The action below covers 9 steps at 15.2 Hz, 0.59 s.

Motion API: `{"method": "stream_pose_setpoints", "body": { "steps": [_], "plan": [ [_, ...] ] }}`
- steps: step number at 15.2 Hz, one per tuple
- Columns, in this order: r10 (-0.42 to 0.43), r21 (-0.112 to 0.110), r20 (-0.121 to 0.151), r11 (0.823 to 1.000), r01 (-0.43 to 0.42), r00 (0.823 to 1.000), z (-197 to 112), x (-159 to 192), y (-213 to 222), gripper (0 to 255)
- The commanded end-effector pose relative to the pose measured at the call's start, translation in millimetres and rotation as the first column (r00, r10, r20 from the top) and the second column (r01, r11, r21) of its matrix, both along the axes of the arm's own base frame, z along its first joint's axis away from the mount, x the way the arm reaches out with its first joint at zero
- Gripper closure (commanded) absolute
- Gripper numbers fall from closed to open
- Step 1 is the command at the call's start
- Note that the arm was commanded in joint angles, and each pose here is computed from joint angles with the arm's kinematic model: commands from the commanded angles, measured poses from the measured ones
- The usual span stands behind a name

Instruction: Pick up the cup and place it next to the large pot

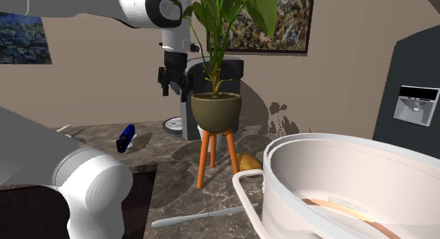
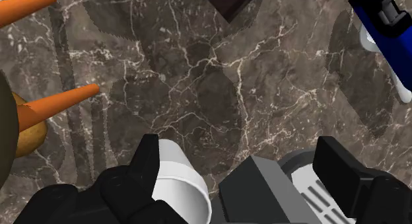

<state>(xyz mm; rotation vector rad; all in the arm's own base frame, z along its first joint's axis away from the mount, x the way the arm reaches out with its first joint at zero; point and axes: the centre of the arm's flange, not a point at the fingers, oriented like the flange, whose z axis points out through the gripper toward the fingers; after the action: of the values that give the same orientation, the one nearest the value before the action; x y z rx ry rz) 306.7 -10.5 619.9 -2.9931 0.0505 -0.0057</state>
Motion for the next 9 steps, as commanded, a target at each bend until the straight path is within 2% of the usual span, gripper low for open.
{"method": "stream_pose_setpoints", "body": {
  "steps": [1, 9],
  "plan": [
    [0.0, 0.0, 0.0, 1.0, 0.0, 1.0, 0, 0, 0, 0],
    [0.005, 0.013, 0.001, 1.0, -0.005, 1.0, -53, 73, -56, 0]
  ]
}}
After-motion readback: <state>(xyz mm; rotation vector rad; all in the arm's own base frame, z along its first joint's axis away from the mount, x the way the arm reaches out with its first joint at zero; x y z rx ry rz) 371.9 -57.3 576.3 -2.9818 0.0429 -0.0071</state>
